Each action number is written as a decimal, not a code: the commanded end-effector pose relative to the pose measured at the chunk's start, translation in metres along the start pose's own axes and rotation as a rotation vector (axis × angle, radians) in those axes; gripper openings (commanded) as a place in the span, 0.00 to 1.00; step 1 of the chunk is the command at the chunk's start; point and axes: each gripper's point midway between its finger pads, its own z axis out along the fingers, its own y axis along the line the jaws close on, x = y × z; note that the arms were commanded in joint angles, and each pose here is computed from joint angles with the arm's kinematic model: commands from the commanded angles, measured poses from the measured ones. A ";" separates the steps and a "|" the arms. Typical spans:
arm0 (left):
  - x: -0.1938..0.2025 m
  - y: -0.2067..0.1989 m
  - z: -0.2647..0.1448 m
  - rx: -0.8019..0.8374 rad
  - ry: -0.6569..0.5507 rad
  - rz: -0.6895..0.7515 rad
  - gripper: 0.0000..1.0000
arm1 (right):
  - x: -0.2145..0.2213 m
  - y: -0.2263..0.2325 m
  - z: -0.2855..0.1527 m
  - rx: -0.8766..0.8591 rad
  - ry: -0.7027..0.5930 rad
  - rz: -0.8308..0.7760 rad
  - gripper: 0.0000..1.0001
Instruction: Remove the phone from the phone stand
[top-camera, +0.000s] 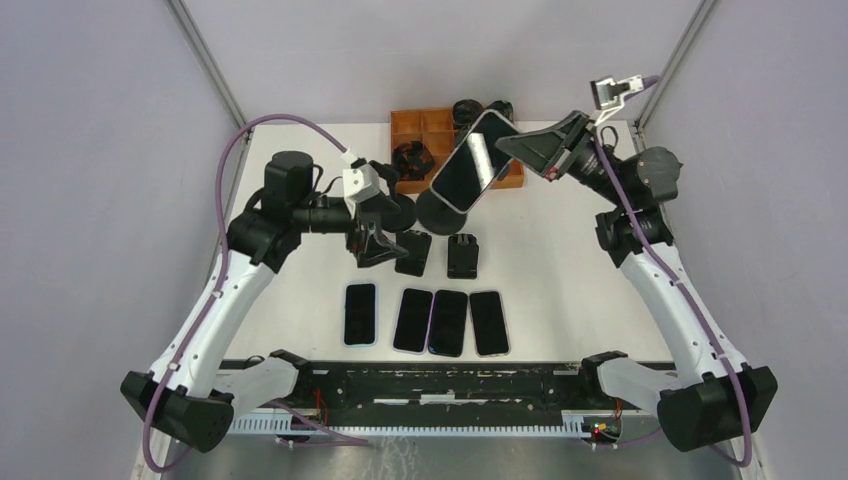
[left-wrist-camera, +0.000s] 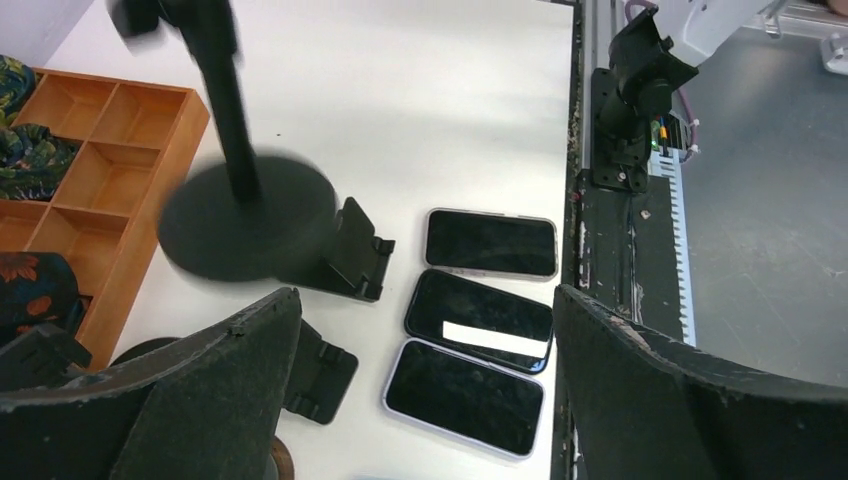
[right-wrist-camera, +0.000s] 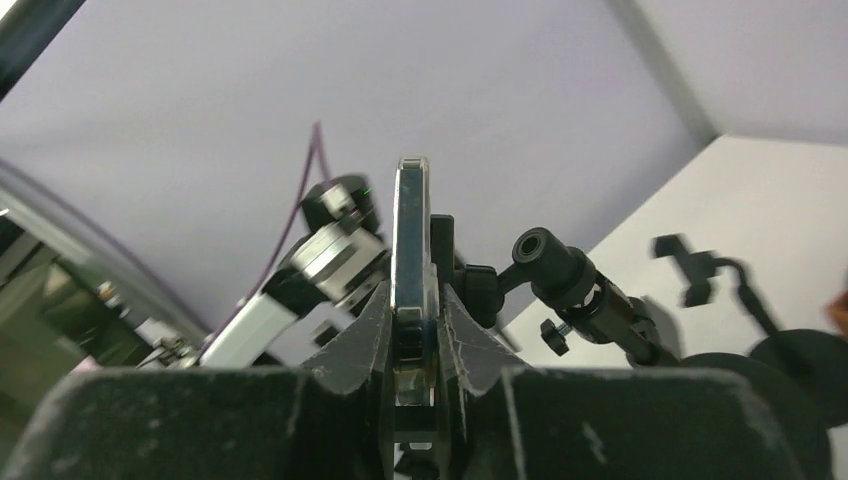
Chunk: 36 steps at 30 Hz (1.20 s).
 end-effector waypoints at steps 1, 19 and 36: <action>-0.040 0.003 -0.002 0.031 -0.078 0.115 1.00 | -0.010 0.096 0.011 -0.278 -0.043 -0.036 0.00; -0.052 -0.025 -0.008 0.168 -0.141 0.123 0.98 | 0.074 0.152 0.044 -0.469 0.100 0.128 0.00; -0.024 -0.058 -0.024 0.268 -0.045 0.225 0.27 | 0.126 0.162 0.045 -0.515 0.246 -0.023 0.00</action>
